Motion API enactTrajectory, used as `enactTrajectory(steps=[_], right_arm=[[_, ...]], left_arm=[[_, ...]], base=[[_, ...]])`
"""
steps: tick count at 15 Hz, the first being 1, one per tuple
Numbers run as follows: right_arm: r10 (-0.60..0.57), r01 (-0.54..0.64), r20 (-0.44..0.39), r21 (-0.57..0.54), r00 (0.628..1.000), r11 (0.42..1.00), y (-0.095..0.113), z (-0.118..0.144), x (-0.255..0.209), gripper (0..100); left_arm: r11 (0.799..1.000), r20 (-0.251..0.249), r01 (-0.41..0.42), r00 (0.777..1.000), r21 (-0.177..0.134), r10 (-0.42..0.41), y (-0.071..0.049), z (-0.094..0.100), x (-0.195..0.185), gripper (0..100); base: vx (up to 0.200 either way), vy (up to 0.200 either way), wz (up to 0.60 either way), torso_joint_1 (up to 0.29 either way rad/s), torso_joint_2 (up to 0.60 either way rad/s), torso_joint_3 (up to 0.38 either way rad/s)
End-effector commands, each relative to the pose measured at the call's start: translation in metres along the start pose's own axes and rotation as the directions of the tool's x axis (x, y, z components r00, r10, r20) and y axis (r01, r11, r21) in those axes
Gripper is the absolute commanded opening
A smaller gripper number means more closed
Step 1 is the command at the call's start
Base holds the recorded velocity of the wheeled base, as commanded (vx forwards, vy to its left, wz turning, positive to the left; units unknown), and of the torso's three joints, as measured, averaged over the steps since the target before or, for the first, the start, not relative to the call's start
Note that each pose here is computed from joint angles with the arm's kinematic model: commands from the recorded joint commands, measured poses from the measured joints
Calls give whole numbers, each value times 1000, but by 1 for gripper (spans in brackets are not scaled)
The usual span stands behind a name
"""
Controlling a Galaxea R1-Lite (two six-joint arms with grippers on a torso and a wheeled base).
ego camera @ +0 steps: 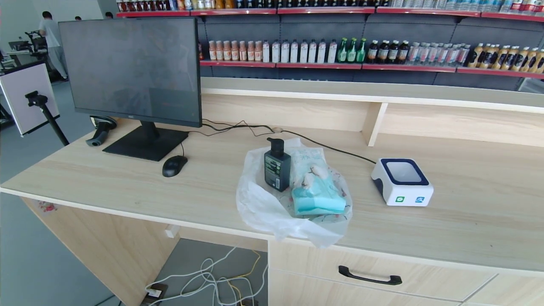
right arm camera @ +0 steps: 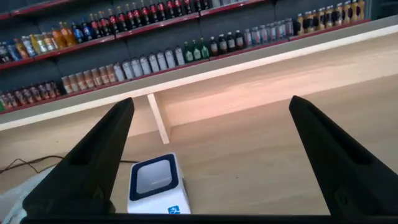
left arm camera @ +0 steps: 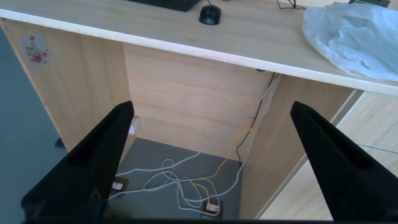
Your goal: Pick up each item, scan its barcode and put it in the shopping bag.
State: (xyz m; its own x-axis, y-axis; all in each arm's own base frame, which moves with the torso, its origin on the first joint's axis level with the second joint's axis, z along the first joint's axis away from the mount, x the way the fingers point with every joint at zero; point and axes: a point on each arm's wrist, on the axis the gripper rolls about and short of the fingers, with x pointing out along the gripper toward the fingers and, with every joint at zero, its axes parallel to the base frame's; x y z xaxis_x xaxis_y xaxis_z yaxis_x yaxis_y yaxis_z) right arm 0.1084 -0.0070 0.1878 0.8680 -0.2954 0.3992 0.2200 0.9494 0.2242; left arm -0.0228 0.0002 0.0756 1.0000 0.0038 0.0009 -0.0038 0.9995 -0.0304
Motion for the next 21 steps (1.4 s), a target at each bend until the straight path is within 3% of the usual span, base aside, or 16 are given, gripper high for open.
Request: enactTrajectory(steps=[1,3,4,5,6,8,10,14,15,16,18,21], right_arm=[[-41,42,130,0,991,999,-8,22,-14,100],[20,-18,114,-20,993,1000,-6,23,-21,100],[149,-146,67,-50,987,988,-2,23,-30,100],[190,-188,34,-63,981,980,-2,22,-36,100],[257,-268,-107,-106,960,958,-12,14,-69,100],[415,-465,-318,-98,852,880,-31,-6,-127,100],[383,-459,-428,-85,818,885,-39,-4,-149,100],[345,-450,-502,-102,793,887,-40,-22,-149,100],[328,-453,-511,-139,794,880,-45,-41,-157,100],[277,-398,-499,-154,821,904,-45,-43,-156,100],[167,-285,-515,-160,841,945,-44,-43,-154,100],[133,-264,-515,-189,847,946,-43,-44,-154,100]], left_arm=[[1000,1,-1,1000,0,1,0,0,0,100],[1000,1,-1,1000,1,1,0,0,0,100],[1000,1,-1,1000,1,1,0,0,0,100],[1000,1,-1,1000,1,1,0,0,0,100],[1000,1,-1,1000,1,1,0,0,0,100],[1000,1,-1,1000,1,1,0,0,0,100],[1000,1,1,1000,1,-1,0,0,0,100],[1000,-1,-1,1000,0,1,0,0,0,100],[1000,1,-1,1000,0,1,0,0,0,100],[1000,1,-1,1000,-2,1,0,0,0,100],[1000,1,-1,1000,-2,1,0,0,0,100],[1000,1,-1,1000,-2,1,0,0,0,100]], base=[[0,0,0,0,0,0],[0,0,0,0,0,0],[0,0,0,0,0,0],[0,0,0,0,0,0],[0,0,0,0,0,0],[0,0,0,0,0,0],[0,0,0,0,0,0],[0,0,0,0,0,0],[0,0,0,0,0,0],[0,0,0,0,0,0],[0,0,0,0,0,0],[0,0,0,0,0,0]])
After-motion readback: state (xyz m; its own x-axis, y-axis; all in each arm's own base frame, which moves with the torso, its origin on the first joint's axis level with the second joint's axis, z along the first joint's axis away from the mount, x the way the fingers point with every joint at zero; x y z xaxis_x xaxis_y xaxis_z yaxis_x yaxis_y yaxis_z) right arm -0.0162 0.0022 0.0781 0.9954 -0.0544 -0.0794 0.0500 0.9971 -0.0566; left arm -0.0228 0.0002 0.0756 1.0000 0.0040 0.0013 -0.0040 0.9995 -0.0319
